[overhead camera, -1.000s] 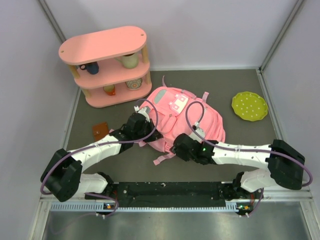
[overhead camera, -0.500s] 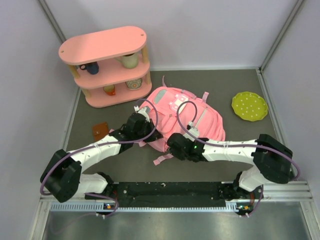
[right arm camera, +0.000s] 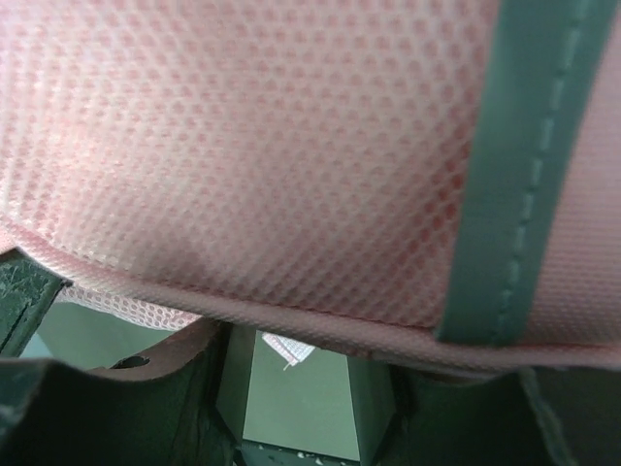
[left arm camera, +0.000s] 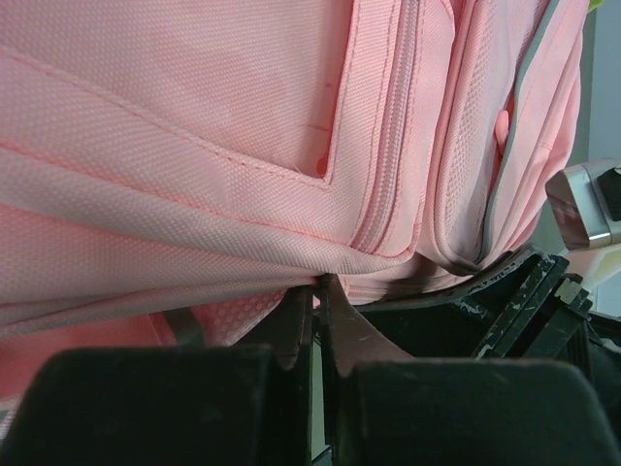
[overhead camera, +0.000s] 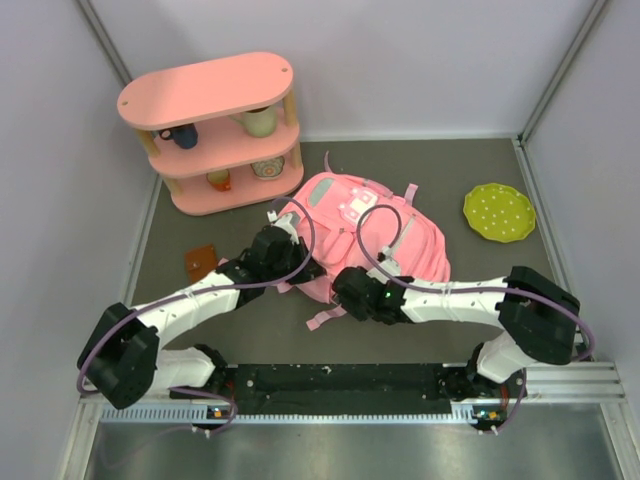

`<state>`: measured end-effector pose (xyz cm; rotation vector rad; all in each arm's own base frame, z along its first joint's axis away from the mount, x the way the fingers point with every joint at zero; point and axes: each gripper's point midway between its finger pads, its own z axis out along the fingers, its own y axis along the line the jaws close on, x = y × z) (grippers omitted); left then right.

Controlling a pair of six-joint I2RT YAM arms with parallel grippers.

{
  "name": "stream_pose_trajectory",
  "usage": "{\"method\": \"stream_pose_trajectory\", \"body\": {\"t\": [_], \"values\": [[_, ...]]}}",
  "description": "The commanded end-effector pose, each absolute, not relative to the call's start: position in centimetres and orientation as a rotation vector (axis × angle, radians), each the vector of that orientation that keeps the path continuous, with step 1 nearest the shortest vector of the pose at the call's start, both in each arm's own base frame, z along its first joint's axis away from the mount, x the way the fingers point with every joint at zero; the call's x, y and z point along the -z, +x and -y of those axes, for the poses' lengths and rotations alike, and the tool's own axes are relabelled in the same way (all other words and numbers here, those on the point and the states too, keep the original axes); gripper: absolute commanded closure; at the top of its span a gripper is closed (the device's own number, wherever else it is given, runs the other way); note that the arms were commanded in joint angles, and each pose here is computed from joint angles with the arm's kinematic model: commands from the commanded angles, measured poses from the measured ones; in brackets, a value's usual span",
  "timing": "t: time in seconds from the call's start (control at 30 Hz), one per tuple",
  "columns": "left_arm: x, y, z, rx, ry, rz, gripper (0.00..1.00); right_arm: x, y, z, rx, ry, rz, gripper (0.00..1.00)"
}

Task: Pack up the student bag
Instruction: Zip the student bag at the center of the board.

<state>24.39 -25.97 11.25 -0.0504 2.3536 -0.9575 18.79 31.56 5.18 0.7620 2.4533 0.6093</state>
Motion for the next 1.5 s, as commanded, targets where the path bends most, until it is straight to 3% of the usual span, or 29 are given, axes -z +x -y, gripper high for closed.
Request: {"method": "stream_pose_trajectory", "body": {"t": [0.0,0.1,0.3,0.6,0.7,0.83,0.97,1.3,1.47], "values": [[-15.2,25.3,26.8,1.034,0.003,-2.212,1.0,-4.2,20.7,-29.9,-0.59,0.97,-2.303,0.6],[-15.6,25.4,26.6,1.021,0.003,-2.206,1.0,-4.2,20.8,-28.6,-0.557,1.046,-2.22,0.6],[-15.7,25.1,26.9,1.048,0.005,-2.208,1.0,-4.0,21.2,-27.0,-0.503,1.13,-2.146,0.74],[-16.5,25.0,27.0,1.063,0.019,-2.191,1.0,-3.0,21.6,-26.4,-0.414,1.123,-2.127,0.7],[-16.5,25.0,27.0,1.067,0.022,-2.19,1.0,-2.8,21.8,-26.2,-0.4,1.118,-2.114,0.87],[-16.6,25.0,27.0,1.065,0.025,-2.189,1.0,-3.2,22.0,-26.0,-0.39,1.079,-2.109,1.0],[-16.4,25.1,26.8,1.044,0.027,-2.188,1.0,-4.3,21.8,-25.8,-0.392,0.989,-2.134,1.0],[-15.6,26.9,24.4,0.882,-0.004,-2.205,1.0,-6.4,17.4,-23.4,-0.39,0.389,-2.387,1.0],[-16.0,28.1,22.8,0.833,-0.031,-2.191,1.0,-4.3,14.8,-19.6,-0.312,0.413,-2.475,1.0]]}}
